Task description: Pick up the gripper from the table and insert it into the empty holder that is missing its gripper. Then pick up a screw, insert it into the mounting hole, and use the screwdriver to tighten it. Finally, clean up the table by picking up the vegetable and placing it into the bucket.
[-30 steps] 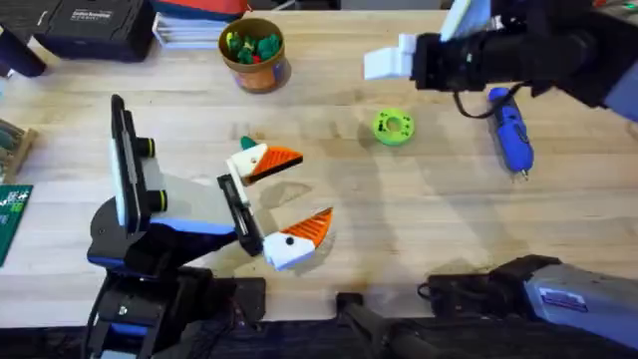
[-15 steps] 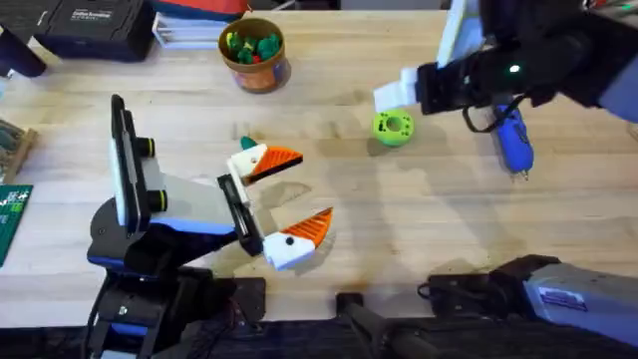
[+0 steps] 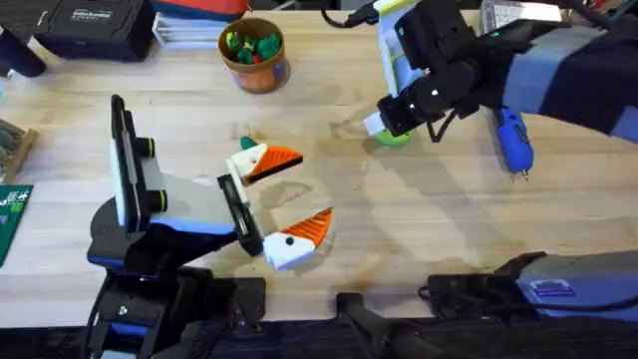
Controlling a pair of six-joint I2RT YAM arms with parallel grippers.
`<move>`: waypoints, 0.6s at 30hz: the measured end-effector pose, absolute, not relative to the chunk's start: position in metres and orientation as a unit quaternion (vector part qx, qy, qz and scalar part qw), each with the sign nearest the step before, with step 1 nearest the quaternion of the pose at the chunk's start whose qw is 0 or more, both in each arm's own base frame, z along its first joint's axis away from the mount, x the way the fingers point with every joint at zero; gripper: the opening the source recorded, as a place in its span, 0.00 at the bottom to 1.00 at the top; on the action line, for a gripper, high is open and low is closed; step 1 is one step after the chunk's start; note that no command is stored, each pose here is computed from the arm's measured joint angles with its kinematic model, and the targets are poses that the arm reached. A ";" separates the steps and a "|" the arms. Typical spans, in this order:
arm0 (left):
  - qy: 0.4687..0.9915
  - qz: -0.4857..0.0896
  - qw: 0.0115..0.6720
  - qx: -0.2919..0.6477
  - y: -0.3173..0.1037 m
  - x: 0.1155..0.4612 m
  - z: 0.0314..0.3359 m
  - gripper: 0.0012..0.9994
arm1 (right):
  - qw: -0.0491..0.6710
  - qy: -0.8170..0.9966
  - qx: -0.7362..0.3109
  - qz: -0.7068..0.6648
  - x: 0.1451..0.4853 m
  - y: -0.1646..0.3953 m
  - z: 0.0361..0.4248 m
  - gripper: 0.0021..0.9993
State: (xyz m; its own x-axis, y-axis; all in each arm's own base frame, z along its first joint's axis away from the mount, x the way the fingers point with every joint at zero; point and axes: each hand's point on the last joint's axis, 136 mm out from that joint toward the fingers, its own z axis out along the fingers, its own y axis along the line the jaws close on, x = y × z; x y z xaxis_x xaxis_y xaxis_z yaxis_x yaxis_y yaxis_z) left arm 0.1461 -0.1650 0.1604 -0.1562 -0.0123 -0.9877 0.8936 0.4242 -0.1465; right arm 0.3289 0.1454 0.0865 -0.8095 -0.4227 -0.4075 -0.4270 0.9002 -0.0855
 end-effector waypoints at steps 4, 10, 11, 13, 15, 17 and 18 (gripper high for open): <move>0.639 -0.411 0.551 0.345 -0.165 0.146 0.160 0.99 | 0.207 0.952 -0.224 -0.006 0.332 0.143 0.078 0.42; 0.640 -0.411 0.551 0.345 -0.165 0.146 0.160 0.99 | 0.204 0.953 -0.225 -0.006 0.336 0.145 0.070 0.39; 0.640 -0.411 0.551 0.345 -0.165 0.146 0.160 0.99 | 0.202 0.953 -0.225 -0.006 0.336 0.145 0.068 0.37; 0.639 -0.411 0.551 0.345 -0.165 0.146 0.160 0.99 | 0.199 0.954 -0.225 -0.007 0.336 0.146 0.065 0.35; 0.639 -0.411 0.551 0.345 -0.165 0.146 0.160 0.99 | 0.195 0.955 -0.225 -0.008 0.336 0.146 0.062 0.33; 0.639 -0.411 0.551 0.345 -0.165 0.146 0.160 0.99 | 0.193 0.955 -0.226 -0.008 0.336 0.145 0.060 0.29; 0.640 -0.411 0.550 0.345 -0.165 0.146 0.160 0.99 | 0.193 0.955 -0.225 -0.008 0.336 0.146 0.060 0.27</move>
State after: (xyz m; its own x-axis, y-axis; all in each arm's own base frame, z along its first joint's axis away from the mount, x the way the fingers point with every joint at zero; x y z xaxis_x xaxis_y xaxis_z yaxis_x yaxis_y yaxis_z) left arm 0.1461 -0.1651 0.1604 -0.1565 -0.0122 -0.9876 0.8936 0.4242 -0.1469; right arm 0.3358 0.1455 0.0600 -0.8242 -0.4337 -0.3642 -0.4272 0.8983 -0.1029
